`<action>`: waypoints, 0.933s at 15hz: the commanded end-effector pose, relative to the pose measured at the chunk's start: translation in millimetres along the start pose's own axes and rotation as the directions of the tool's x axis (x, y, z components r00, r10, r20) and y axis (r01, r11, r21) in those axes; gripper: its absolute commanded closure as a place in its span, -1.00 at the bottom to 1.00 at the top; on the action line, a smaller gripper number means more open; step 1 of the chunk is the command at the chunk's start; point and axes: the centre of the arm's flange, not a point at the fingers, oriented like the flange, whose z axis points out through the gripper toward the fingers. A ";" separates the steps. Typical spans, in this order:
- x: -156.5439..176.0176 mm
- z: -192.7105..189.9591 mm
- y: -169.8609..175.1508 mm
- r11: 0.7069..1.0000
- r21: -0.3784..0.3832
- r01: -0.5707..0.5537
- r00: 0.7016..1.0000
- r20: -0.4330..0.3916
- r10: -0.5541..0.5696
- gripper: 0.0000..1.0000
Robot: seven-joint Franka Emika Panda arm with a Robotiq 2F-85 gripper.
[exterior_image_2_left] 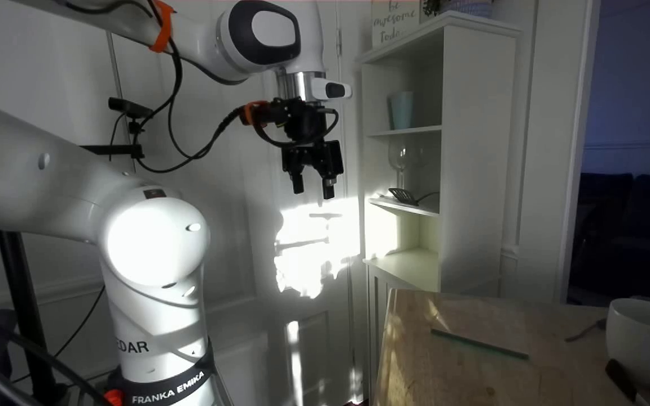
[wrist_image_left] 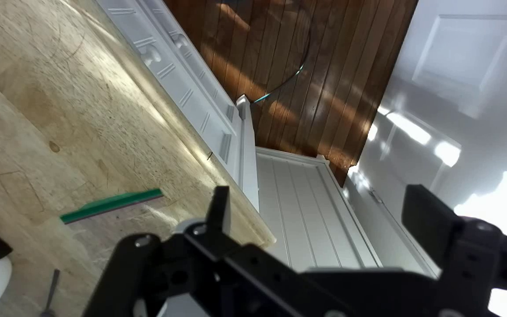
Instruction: Put the orange and yellow cup upright and move them to the left
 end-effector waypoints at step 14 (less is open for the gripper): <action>67.7 -18.1 88.9 0.887 -0.064 -0.457 0.887 0.043 0.460 -1.00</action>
